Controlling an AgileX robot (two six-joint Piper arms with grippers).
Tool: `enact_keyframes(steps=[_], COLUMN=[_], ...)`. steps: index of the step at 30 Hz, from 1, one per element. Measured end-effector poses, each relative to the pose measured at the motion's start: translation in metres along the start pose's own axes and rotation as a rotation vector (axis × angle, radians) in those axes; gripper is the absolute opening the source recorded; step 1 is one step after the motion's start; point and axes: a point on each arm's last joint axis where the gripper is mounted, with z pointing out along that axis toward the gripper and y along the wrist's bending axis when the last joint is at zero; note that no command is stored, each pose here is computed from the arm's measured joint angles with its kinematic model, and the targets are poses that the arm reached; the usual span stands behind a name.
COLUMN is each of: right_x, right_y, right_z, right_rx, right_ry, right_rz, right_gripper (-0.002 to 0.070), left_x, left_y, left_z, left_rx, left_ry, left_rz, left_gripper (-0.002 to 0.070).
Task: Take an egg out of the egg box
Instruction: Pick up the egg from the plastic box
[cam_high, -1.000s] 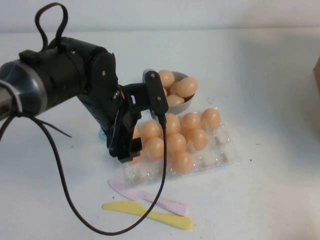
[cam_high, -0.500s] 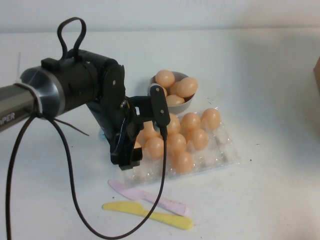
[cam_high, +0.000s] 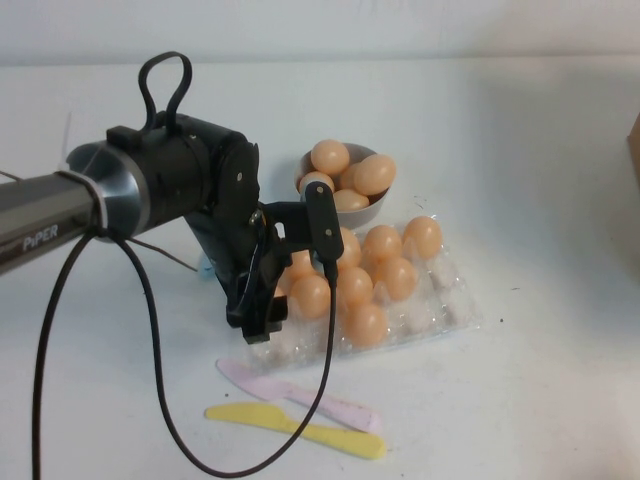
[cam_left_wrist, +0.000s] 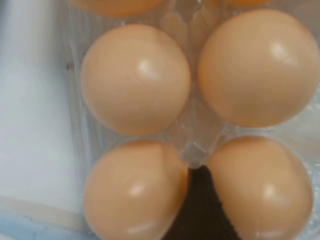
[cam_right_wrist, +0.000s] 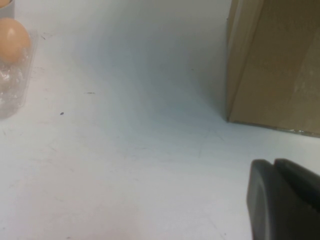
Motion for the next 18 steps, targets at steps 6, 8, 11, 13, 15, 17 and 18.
enact_keyframes(steps=[6, 8, 11, 13, 15, 17, 18], right_x=[0.0, 0.0, 0.0, 0.0, 0.0, 0.0, 0.0], right_y=[0.0, 0.0, 0.0, 0.0, 0.0, 0.0, 0.0], right_z=[0.0, 0.0, 0.0, 0.0, 0.0, 0.0, 0.0], right_rx=[0.0, 0.0, -0.001, -0.001, -0.001, -0.001, -0.001], right_ry=[0.0, 0.0, 0.0, 0.0, 0.0, 0.0, 0.0], right_rz=[0.0, 0.0, 0.001, 0.001, 0.001, 0.001, 0.001], right_gripper=[-0.0017, -0.0017, -0.0017, -0.0017, -0.0017, -0.0017, -0.0017], left_x=[0.0, 0.0, 0.0, 0.0, 0.001, 0.001, 0.001], left_y=[0.002, 0.002, 0.002, 0.002, 0.002, 0.001, 0.002], left_z=[0.0, 0.0, 0.0, -0.001, -0.004, -0.012, -0.018], left_rx=[-0.017, -0.017, -0.018, -0.02, -0.022, -0.033, -0.048], left_ry=[0.005, 0.006, 0.007, 0.006, 0.005, -0.004, -0.012], left_rz=[0.012, 0.013, 0.011, 0.011, 0.011, 0.002, -0.005], left_gripper=[0.0356, 0.0337, 0.0337, 0.0337, 0.0337, 0.0337, 0.0337])
